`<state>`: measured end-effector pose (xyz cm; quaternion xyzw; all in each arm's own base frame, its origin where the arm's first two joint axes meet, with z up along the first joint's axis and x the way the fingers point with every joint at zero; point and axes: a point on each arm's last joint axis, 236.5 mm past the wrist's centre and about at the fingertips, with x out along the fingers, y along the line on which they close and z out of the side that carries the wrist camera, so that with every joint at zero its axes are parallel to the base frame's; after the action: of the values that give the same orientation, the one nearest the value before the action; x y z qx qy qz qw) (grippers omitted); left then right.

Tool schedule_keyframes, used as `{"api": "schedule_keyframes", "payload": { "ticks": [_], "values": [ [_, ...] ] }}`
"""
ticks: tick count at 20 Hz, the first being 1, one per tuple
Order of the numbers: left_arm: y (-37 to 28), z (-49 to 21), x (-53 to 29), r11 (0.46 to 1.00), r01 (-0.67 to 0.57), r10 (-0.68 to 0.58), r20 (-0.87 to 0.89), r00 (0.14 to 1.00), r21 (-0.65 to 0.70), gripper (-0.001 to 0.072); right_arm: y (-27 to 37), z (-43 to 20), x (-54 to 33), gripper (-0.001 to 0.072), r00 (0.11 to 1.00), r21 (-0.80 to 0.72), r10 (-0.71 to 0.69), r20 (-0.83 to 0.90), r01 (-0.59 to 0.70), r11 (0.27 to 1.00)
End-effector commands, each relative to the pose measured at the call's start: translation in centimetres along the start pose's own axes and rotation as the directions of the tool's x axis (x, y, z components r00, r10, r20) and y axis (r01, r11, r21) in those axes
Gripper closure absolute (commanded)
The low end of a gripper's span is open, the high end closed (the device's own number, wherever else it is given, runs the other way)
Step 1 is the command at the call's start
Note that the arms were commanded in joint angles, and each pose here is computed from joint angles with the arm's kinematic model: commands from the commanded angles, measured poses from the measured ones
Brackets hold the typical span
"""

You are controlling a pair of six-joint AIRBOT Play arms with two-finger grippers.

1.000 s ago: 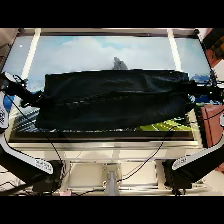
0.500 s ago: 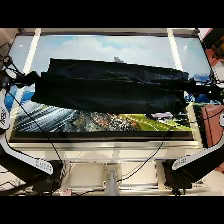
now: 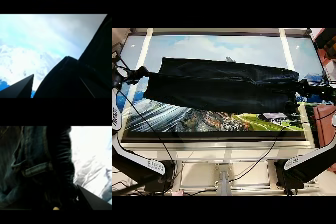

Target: Fold the clothes and pants, and hang the long-sleeved shirts on hangers.

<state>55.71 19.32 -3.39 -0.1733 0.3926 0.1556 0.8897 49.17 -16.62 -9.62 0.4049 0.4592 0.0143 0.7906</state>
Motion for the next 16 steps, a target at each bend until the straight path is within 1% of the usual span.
{"api": "schedule_keyframes", "payload": {
  "ticks": [1,3,4,6,8,9,12,13,15,16],
  "values": [
    [0.6,-1.9,-1.7,0.996,-0.017,0.026,-0.105,0.994,0.087,0.0102,0.7,-1.8,-1.3,0.0244,0.996,0.008,0.047,-0.080,-0.047,0.999],
    [1.7,-1.2,-4.3,0.986,-0.057,0.075,-0.112,0.991,0.155,0.0105,0.8,-1.8,-3.5,0.0275,0.994,0.018,0.068,-0.088,-0.067,0.998],
    [2.0,0.3,-5.8,0.979,-0.085,0.100,-0.069,0.993,0.185,0.0104,0.8,-1.6,-4.9,0.0304,0.994,0.020,0.075,-0.079,-0.073,0.997],
    [2.1,4.4,-10.2,0.963,-0.139,0.126,0.069,0.990,0.231,0.0104,1.2,-0.7,-8.5,0.0306,0.996,0.005,0.076,-0.039,-0.076,0.997],
    [1.9,7.1,-14.6,0.959,-0.164,0.128,0.164,0.978,0.229,0.0104,1.0,-0.7,-11.9,0.0308,0.999,-0.026,0.046,-0.022,-0.046,0.999],
    [1.8,7.9,-16.8,0.960,-0.171,0.128,0.193,0.973,0.223,0.0104,0.4,-1.6,-13.5,0.0332,0.999,-0.050,0.003,-0.048,-0.005,0.999],
    [1.4,8.3,-22.0,0.960,-0.177,0.129,0.220,0.967,0.216,0.0104,-3.0,-6.7,-16.9,0.0337,0.960,-0.118,-0.167,-0.223,0.144,0.983],
    [1.2,8.3,-23.2,0.960,-0.178,0.129,0.224,0.966,0.215,0.0105,-3.6,-8.0,-17.3,0.0337,0.949,-0.127,-0.177,-0.262,0.147,0.981],
    [1.0,7.9,-25.1,0.962,-0.175,0.128,0.221,0.967,0.211,0.0104,-3.0,-9.7,-16.3,0.0335,0.956,-0.070,-0.083,-0.282,0.066,0.995],
    [0.9,7.4,-25.6,0.964,-0.167,0.124,0.206,0.971,0.207,0.0104,-2.4,-10.9,-15.4,0.0318,0.954,-0.041,-0.025,-0.299,0.013,0.999]
  ]
}}
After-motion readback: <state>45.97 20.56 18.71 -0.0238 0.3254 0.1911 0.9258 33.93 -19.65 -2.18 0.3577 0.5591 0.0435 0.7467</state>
